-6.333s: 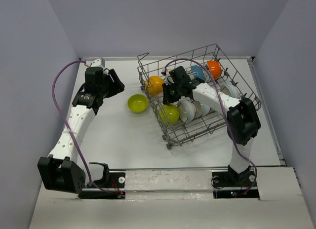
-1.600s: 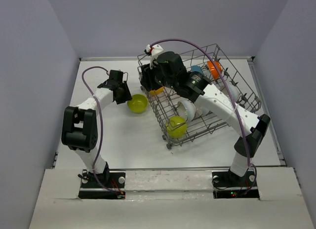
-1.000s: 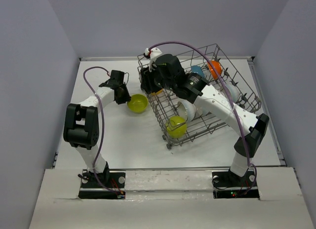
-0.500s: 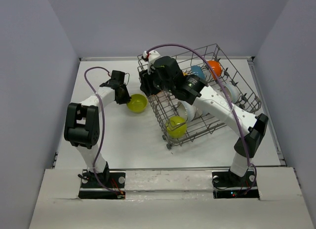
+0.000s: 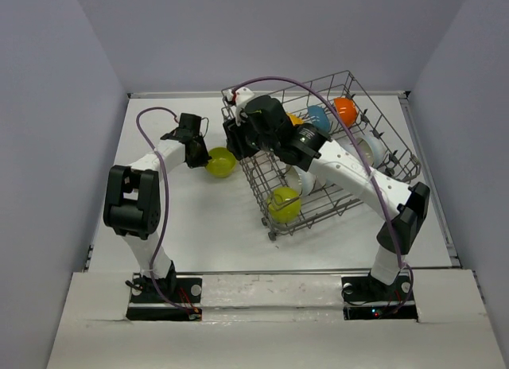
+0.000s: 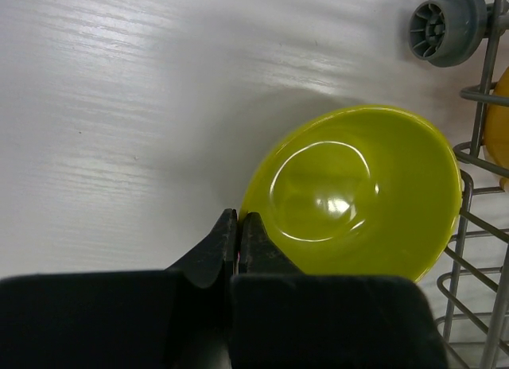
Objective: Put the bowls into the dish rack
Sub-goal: Pick up the bowl from the center of the board, then pass from the left arm to the right
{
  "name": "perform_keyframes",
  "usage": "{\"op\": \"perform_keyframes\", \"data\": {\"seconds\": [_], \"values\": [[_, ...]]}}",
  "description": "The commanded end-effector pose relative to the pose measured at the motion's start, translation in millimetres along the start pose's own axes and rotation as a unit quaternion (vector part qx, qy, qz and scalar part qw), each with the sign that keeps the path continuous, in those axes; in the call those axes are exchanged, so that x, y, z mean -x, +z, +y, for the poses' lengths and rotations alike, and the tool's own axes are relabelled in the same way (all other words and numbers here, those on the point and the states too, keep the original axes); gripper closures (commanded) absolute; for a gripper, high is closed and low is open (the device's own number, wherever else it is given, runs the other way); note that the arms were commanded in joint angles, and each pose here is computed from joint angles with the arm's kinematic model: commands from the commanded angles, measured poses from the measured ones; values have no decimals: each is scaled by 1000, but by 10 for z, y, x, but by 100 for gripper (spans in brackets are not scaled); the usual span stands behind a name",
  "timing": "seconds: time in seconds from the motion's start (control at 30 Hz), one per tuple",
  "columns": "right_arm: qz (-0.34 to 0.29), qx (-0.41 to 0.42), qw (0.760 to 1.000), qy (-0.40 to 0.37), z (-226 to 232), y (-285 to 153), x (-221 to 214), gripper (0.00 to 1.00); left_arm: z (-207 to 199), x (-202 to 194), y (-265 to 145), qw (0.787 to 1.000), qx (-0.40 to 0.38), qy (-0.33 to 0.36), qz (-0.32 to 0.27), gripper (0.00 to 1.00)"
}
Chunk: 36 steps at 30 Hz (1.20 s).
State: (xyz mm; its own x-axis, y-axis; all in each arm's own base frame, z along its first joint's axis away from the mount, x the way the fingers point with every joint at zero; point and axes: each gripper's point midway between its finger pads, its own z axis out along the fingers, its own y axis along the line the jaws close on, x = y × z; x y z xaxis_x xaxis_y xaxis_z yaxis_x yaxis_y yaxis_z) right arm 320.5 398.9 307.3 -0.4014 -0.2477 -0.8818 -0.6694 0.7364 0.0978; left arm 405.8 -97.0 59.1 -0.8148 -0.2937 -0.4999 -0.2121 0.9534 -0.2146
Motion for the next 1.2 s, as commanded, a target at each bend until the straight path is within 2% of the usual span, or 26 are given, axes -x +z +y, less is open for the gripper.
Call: {"op": "perform_keyframes", "data": {"seconds": [0.0,0.2,0.3,0.57,0.73,0.77,0.87,1.17], "values": [[-27,10,999,-30,89,-77,128,52,-75,91,-194,1000,-8,15,-12,100],[-33,4,993,-111,43,-32,109,51,-78,75,-472,999,-15,27,-22,100],[-32,19,987,-155,196,8,75,52,-64,84,-654,999,-20,35,-33,100],[-60,79,961,-257,585,111,-8,51,-102,29,-1101,997,-54,43,-46,100],[-82,87,945,-305,586,171,-85,51,-91,1,-1302,995,-64,45,-58,100],[-77,90,943,-313,573,200,-183,51,-91,0,-1328,995,-66,46,-60,100],[-113,88,935,-324,595,168,-68,51,-103,4,-1424,994,-74,48,-67,100],[-122,113,927,-337,659,222,-228,56,-151,45,-1609,991,-90,55,-77,100]]}}
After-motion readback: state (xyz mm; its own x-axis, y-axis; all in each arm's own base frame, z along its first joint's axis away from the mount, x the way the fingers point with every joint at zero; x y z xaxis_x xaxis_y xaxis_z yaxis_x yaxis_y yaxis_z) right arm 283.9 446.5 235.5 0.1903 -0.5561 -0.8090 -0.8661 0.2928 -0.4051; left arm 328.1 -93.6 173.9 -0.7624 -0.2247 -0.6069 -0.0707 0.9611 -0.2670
